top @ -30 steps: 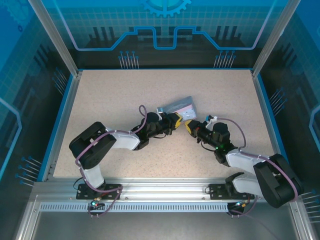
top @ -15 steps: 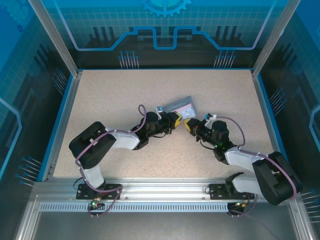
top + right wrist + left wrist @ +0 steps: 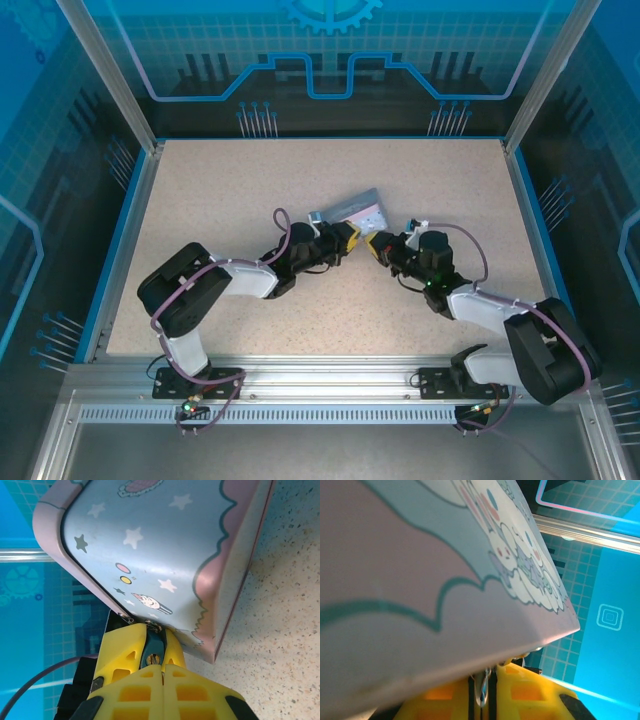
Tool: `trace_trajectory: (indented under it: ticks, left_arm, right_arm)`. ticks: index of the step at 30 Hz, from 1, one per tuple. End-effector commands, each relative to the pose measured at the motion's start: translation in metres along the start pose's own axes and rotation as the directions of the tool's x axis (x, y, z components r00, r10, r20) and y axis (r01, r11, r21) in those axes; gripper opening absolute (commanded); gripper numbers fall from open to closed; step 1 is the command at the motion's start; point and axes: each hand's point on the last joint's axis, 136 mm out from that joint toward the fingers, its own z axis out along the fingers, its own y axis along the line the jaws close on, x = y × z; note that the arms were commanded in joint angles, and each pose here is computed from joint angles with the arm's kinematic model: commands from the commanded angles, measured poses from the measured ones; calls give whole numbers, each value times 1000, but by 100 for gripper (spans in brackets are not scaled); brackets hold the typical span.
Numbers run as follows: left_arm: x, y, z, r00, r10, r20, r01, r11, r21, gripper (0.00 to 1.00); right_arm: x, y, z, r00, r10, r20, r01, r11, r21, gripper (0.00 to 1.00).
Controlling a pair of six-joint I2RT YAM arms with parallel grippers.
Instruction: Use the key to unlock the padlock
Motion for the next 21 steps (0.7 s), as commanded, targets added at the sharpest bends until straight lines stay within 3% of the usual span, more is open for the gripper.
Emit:
trace_trajectory:
  ticks: [1, 12, 21]
  left_arm:
    - [26, -26, -7, 995, 19, -98, -10, 996, 85, 0]
    - [28, -32, -9, 994, 19, -107, -9, 995, 101, 0]
    - [28, -35, -7, 994, 23, -105, -12, 994, 109, 0]
  right_arm:
    - [-2, 2, 5, 997, -77, -6, 77, 997, 28, 0]
    - [-3, -12, 15, 996, -85, -32, 87, 995, 44, 0]
    - [7, 5, 18, 994, -67, -89, 63, 997, -42, 0]
